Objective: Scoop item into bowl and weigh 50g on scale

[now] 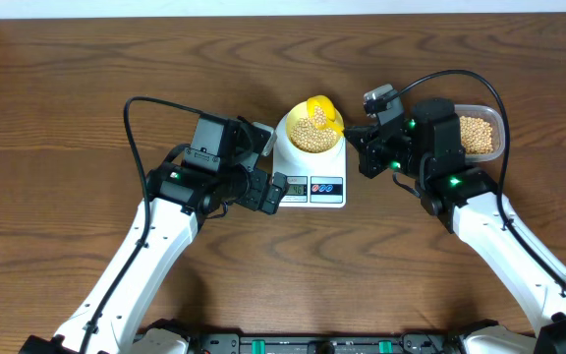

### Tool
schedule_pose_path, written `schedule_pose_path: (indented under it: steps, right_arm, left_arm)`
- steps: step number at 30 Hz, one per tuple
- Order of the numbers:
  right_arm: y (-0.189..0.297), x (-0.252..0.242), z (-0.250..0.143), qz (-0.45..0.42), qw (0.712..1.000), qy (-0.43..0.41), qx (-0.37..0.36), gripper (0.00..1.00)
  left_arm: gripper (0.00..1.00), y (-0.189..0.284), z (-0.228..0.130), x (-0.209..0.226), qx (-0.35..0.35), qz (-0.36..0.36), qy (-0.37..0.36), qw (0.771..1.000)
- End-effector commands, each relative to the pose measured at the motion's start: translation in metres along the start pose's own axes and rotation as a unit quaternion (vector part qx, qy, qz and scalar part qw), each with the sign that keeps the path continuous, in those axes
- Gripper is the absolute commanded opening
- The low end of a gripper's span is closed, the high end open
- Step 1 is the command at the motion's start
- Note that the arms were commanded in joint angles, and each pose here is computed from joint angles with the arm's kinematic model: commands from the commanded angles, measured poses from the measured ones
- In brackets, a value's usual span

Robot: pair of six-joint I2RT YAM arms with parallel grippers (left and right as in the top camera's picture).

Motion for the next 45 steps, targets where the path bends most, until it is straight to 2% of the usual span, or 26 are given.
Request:
schedule_pose_path:
  steps: [1, 7, 13, 20, 37, 45]
  right_arm:
    - [-0.0021, 0.0017, 0.0015, 0.002, 1.000, -0.012, -0.001, 0.01]
    - [-0.0021, 0.0019, 0.0020, 0.003, 0.998, -0.061, -0.002, 0.01]
    - [-0.0019, 0.0014, 0.0022, 0.002, 0.998, -0.067, -0.002, 0.01]
    - [-0.0021, 0.0000, 0.0027, -0.004, 1.000, -0.002, -0.004, 0.01]
    - [-0.0020, -0.0016, 0.0041, -0.010, 1.000, 0.001, -0.008, 0.01]
    - [-0.0033, -0.0018, 0.0021, -0.009, 0.999, 0.046, -0.003, 0.01]
  left_arm:
    - [0.97, -0.0009, 0.0016, -0.0002, 0.000, -0.002, -0.008, 1.000]
    - [0.97, -0.0009, 0.0015, -0.0002, 0.000, -0.002, -0.008, 1.000]
    - [0.97, -0.0009, 0.0015, -0.0002, 0.000, -0.002, -0.008, 1.000]
    - [0.97, -0.0009, 0.0015, -0.0002, 0.000, -0.002, -0.008, 1.000]
    - [0.97, -0.0009, 0.0016, -0.0002, 0.000, -0.002, -0.008, 1.000]
    - [0.97, -0.0009, 0.0016, -0.0002, 0.000, -0.002, -0.008, 1.000]
Point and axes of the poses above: each gripper's point midway between its finger pads, its own y axis back along the fingers, its own x axis along the line the jaws close on, z = x × y, the point moved 4 cm from there along y, back along the fingers, and after that the axes turned 8 degrees about -y, right-handed, at the moved point
